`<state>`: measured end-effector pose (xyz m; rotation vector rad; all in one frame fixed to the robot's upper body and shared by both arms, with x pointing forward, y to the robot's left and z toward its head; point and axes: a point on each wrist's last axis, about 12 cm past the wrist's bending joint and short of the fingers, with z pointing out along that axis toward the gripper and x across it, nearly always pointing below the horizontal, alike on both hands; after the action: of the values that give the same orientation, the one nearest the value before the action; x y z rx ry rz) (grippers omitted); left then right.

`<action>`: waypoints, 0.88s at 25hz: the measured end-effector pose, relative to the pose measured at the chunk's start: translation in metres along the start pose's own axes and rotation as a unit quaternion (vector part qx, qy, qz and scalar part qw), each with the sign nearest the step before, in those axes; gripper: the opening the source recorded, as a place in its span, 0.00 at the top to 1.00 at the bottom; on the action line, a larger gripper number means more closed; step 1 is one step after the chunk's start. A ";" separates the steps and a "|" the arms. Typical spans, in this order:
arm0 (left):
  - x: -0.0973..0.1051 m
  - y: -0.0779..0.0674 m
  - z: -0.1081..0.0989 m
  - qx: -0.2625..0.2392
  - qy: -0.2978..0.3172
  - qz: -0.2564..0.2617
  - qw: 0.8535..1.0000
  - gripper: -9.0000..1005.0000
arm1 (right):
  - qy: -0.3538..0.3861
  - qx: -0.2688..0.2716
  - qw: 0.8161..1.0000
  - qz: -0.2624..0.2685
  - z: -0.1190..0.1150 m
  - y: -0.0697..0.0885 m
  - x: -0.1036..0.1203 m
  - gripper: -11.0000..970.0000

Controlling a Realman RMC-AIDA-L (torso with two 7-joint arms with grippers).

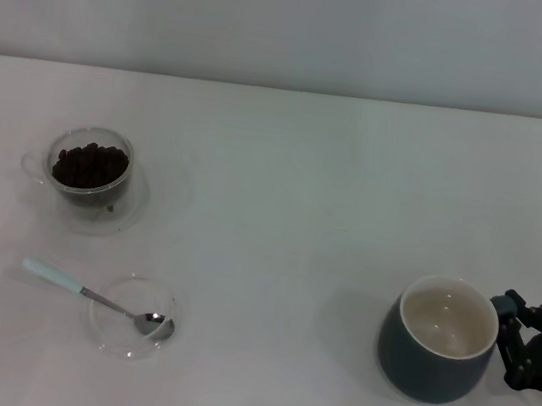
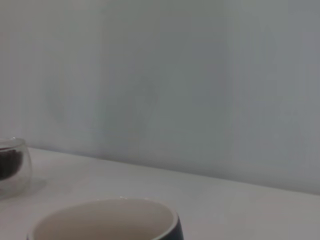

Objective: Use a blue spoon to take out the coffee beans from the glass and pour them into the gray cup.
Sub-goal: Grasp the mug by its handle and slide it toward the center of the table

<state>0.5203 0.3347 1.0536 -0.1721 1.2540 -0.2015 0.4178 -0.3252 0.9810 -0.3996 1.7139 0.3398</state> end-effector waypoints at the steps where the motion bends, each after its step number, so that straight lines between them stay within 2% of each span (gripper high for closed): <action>1: 0.000 0.000 0.000 0.000 0.000 -0.001 1.000 0.29 | -0.002 -0.004 1.000 -0.001 0.002 0.001 -0.001 0.85; 8: 0.000 0.001 -0.004 -0.002 0.001 -0.006 1.000 0.29 | -0.008 -0.031 0.999 -0.004 0.017 0.008 -0.007 0.85; 22: 0.001 0.002 -0.008 -0.003 0.004 -0.024 1.000 0.29 | 0.012 -0.106 0.994 -0.032 0.067 0.037 -0.020 0.83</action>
<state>0.5130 0.3367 1.0495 -0.2068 1.2601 -0.2397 0.4632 -0.2612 0.9889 -0.6145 1.6905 0.4743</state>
